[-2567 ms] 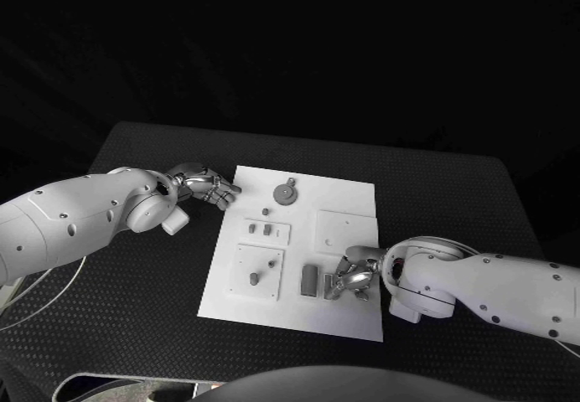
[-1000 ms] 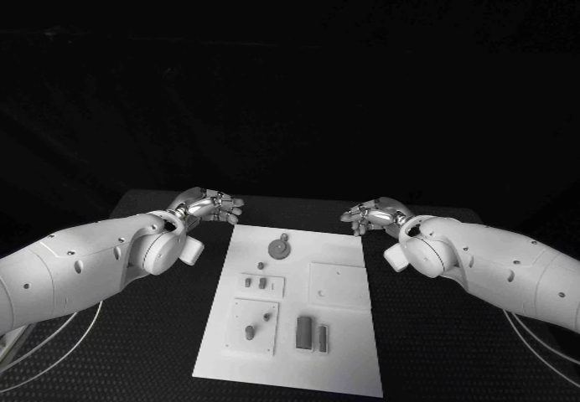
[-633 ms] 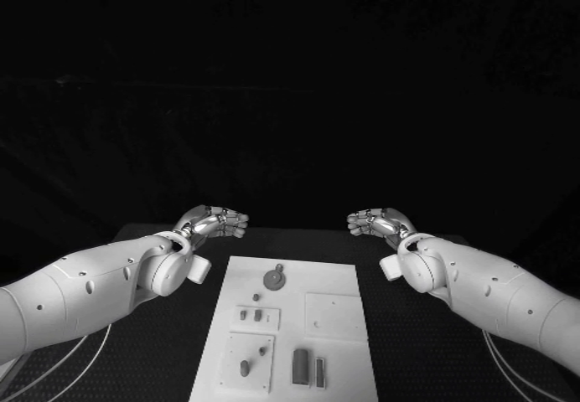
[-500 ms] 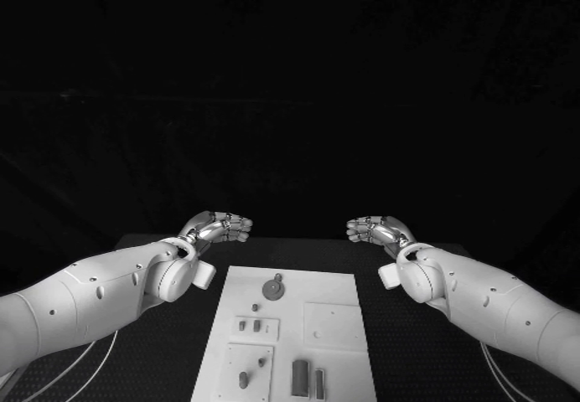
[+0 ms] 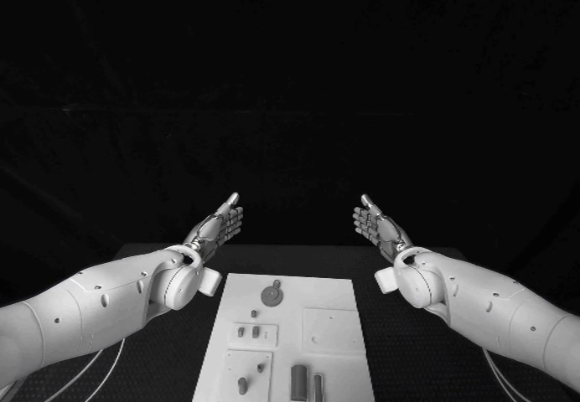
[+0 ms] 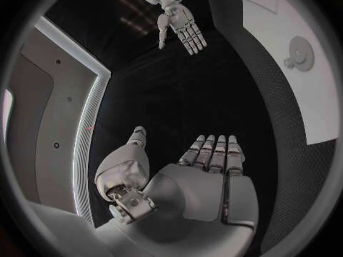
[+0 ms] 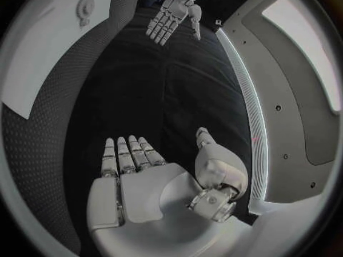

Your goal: Assemble the parts on the task board

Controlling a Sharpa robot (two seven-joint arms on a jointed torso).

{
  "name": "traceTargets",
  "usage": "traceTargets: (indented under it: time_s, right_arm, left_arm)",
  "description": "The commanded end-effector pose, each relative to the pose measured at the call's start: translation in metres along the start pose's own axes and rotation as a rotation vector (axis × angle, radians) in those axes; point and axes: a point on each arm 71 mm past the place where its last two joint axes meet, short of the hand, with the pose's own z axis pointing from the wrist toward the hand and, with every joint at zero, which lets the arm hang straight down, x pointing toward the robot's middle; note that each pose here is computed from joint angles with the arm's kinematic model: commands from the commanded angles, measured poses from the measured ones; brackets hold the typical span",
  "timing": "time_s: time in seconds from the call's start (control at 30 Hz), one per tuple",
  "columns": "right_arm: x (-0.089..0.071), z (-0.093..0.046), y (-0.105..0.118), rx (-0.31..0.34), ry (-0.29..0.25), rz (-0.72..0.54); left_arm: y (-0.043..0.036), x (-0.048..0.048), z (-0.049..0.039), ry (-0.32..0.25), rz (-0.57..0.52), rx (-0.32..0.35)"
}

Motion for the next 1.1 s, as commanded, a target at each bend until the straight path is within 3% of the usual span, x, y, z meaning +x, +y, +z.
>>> traceTargets:
  time_s: [0.03,0.3,0.53,0.77,1.1]
  right_arm:
    - [0.005,-0.006,0.006,-0.038,-0.07,0.034]
    - [0.031,-0.037,0.017,-0.065,-0.144,0.103]
    - [0.052,-0.071,0.024,-0.047,-0.203,0.148]
    - [0.062,-0.091,0.027,-0.026,-0.232,0.165]
    - [0.063,-0.093,0.027,-0.024,-0.235,0.167]
  left_arm:
    - [-0.0004,0.0094,-0.0076,-0.089,-0.03,0.035]
    - [0.0023,0.0485,-0.0421,-0.208,-0.124,0.048]
    - [-0.0004,0.0679,-0.0645,-0.274,-0.163,0.042]
    - [-0.0014,0.072,-0.0698,-0.289,-0.171,0.039]
    - [-0.0014,0.072,-0.0698,-0.289,-0.171,0.039]
